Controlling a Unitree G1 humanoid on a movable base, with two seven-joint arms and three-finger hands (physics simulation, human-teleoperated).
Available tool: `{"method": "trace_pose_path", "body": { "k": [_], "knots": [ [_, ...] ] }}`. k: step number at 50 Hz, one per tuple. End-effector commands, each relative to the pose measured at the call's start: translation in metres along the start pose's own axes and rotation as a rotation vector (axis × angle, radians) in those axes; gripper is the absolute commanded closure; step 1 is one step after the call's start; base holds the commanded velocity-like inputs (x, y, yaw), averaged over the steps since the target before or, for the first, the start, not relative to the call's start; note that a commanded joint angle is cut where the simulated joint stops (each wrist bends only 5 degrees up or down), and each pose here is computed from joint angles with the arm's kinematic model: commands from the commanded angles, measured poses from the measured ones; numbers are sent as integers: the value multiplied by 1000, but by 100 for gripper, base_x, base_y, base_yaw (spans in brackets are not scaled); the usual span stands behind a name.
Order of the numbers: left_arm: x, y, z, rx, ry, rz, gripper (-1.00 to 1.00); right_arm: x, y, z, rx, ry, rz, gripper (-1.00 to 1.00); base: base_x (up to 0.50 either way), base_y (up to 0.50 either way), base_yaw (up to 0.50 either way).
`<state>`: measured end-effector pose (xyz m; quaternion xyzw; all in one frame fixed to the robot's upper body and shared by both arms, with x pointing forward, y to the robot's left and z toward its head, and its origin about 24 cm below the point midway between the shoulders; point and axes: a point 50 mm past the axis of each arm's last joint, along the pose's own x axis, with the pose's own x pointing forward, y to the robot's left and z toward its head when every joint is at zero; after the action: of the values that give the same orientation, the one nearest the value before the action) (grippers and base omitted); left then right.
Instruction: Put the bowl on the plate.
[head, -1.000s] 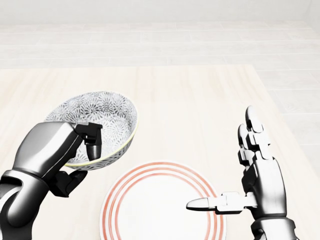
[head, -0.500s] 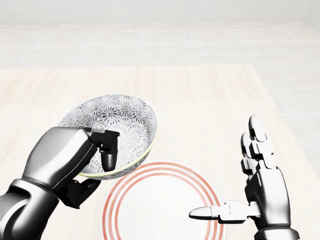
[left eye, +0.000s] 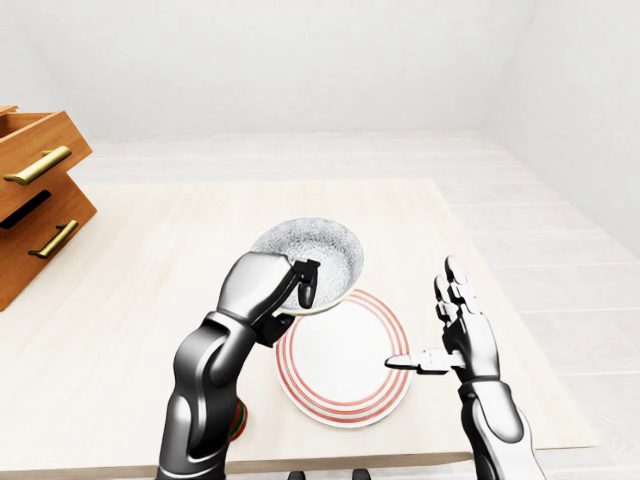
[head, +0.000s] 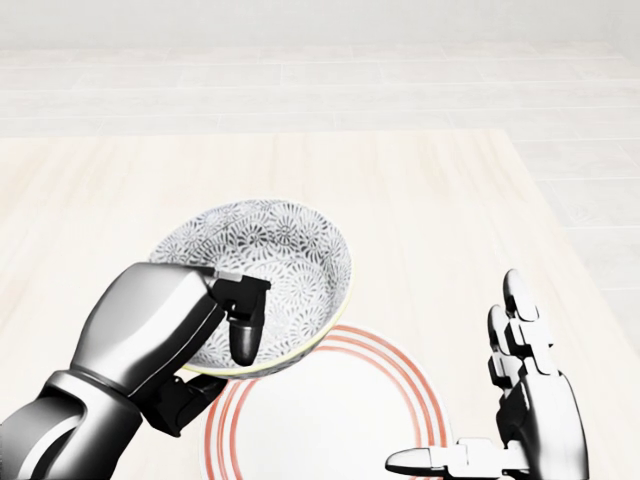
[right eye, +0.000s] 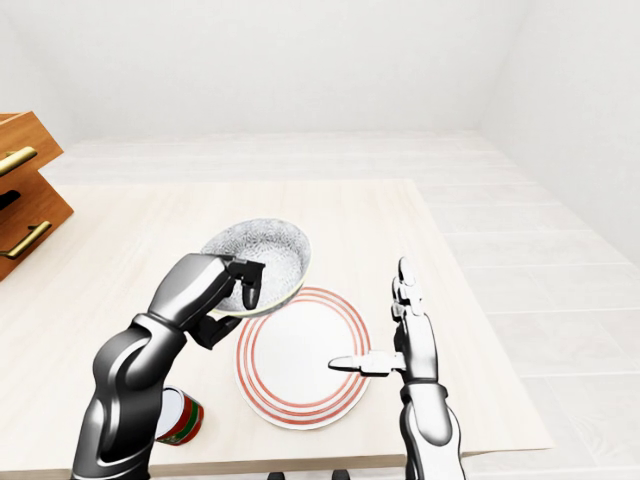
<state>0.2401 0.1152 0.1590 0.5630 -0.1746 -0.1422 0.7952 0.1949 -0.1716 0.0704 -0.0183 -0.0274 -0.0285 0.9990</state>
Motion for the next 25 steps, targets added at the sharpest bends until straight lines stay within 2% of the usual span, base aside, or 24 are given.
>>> {"method": "trace_pose_path", "body": {
  "k": [1, 25],
  "knots": [
    [0, 0, 10, -10, -29, 30, 100, -7, -2, -5, 5, 30, -10, -100, 0, 0, 0],
    [4, -20, 17, -43, -40, -8, 100, -13, -6, -1, -1, 23, -26, -100, 0, 0, 0]
  ]
}}
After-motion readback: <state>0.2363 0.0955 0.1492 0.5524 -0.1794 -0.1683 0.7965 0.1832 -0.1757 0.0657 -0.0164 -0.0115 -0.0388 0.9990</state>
